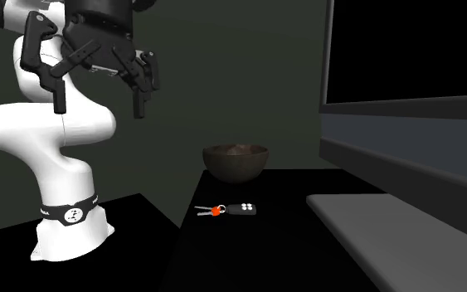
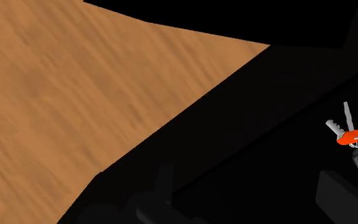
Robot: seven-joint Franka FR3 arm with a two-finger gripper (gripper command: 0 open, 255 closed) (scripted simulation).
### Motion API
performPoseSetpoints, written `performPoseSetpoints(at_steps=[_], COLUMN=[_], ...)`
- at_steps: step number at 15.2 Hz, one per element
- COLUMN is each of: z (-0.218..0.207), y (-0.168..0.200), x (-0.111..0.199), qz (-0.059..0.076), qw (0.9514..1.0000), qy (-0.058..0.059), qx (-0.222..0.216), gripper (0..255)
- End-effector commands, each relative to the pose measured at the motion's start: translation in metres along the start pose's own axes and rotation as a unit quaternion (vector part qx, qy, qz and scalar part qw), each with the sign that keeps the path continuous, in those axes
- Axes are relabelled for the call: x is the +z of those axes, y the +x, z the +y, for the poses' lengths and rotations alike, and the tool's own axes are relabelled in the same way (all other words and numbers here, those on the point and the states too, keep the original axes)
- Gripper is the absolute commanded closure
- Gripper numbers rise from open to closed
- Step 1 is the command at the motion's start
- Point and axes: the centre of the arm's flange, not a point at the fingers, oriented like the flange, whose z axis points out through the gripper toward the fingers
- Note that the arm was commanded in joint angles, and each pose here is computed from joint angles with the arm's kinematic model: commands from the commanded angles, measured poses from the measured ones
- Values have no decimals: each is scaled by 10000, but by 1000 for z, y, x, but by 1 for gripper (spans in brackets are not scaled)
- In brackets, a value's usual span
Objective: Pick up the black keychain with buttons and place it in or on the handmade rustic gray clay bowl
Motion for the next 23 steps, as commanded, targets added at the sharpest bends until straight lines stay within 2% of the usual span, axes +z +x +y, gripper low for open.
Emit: performPoseSetpoints(at_steps=[1, 8, 12, 16, 23], z=[-22, -89, -129, -169, -175], y=[6, 22, 27, 28, 28], x=[18, 73, 103, 132, 166], qz=[17, 59, 83, 106, 108], qw=[9997, 9942, 9879, 9794, 9787], qy=[57, 242, 347, 451, 459], qx=[-236, -1048, -1509, -1967, -1999], gripper=[0, 0, 0, 0, 0])
